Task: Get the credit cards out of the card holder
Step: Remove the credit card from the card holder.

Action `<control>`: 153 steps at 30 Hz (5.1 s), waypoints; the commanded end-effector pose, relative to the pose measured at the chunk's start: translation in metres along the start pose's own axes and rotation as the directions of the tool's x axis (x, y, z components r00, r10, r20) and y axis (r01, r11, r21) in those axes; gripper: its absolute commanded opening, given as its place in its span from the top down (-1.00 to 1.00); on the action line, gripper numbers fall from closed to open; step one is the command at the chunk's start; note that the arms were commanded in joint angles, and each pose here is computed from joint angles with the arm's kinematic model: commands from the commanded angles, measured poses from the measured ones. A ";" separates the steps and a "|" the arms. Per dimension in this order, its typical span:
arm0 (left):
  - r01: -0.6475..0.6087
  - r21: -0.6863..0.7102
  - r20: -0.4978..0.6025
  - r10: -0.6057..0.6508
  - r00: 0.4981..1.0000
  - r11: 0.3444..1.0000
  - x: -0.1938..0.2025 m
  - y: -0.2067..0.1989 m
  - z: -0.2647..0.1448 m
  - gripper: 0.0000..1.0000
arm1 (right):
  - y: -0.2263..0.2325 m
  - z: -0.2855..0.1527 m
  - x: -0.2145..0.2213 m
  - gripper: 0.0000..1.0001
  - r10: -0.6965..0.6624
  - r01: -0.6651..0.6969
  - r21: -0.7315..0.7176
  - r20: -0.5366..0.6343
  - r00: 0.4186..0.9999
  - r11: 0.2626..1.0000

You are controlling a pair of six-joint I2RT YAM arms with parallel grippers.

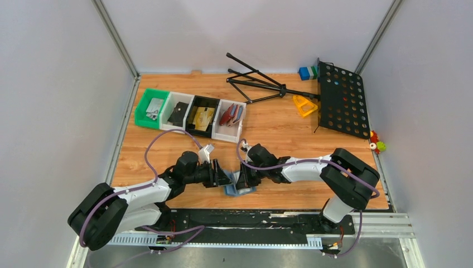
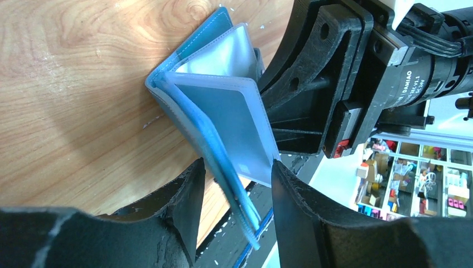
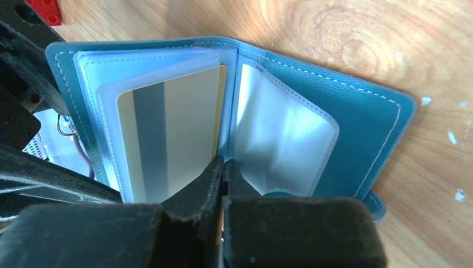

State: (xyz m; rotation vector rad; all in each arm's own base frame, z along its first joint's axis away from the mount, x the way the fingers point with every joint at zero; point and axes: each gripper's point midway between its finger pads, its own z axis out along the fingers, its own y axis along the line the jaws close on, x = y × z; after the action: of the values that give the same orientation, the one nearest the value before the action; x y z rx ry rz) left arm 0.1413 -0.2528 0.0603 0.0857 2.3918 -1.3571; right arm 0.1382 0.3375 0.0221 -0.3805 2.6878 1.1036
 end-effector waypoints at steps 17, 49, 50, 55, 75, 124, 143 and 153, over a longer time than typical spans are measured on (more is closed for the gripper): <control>-0.026 -0.030 -0.017 0.025 1.000 0.999 -0.002 0.002 0.003 -0.19 | 0.018 0.004 -0.007 1.00 -0.088 0.088 0.015 0.005 0.996 0.996; -0.043 -0.156 -0.069 0.033 0.997 0.987 0.002 0.020 -0.002 0.49 | 0.049 -0.036 -0.014 0.12 -0.026 0.056 -0.232 0.132 0.991 0.971; -0.042 -0.148 -0.065 0.033 0.997 0.988 0.001 0.019 -0.002 0.52 | 0.051 -0.036 -0.015 0.10 -0.024 0.057 -0.247 0.134 0.991 0.967; -0.039 -0.142 -0.065 0.030 0.997 0.989 0.002 0.018 -0.002 0.58 | 0.058 -0.037 -0.016 -0.20 -0.004 0.049 -0.308 0.144 0.990 0.950; -0.030 -0.093 -0.053 0.025 0.998 0.995 0.000 0.005 -0.003 0.62 | 0.046 -0.016 -0.013 -0.95 0.054 -0.033 -0.258 0.072 0.996 0.966; 0.001 0.043 0.036 -0.003 0.999 0.999 -0.003 -0.015 -0.023 0.02 | 0.038 -0.023 -0.018 0.43 0.194 -0.150 -0.339 0.099 0.976 0.929; -0.042 0.059 0.021 0.041 0.999 0.997 -0.006 -0.020 -0.020 -0.36 | 0.047 -0.026 -0.021 0.40 0.172 -0.126 -0.368 0.096 0.980 0.921; -0.037 0.022 0.022 0.037 0.999 0.999 -0.005 -0.013 -0.021 -0.02 | 0.032 -0.032 -0.016 0.09 0.153 -0.112 -0.287 0.123 0.981 0.951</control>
State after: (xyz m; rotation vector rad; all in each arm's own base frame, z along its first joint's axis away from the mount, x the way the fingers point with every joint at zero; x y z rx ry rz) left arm 0.1276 -0.2372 0.0673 0.0816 2.4025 -1.3662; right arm 0.1347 0.3459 0.0656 -0.1348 2.5016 1.5499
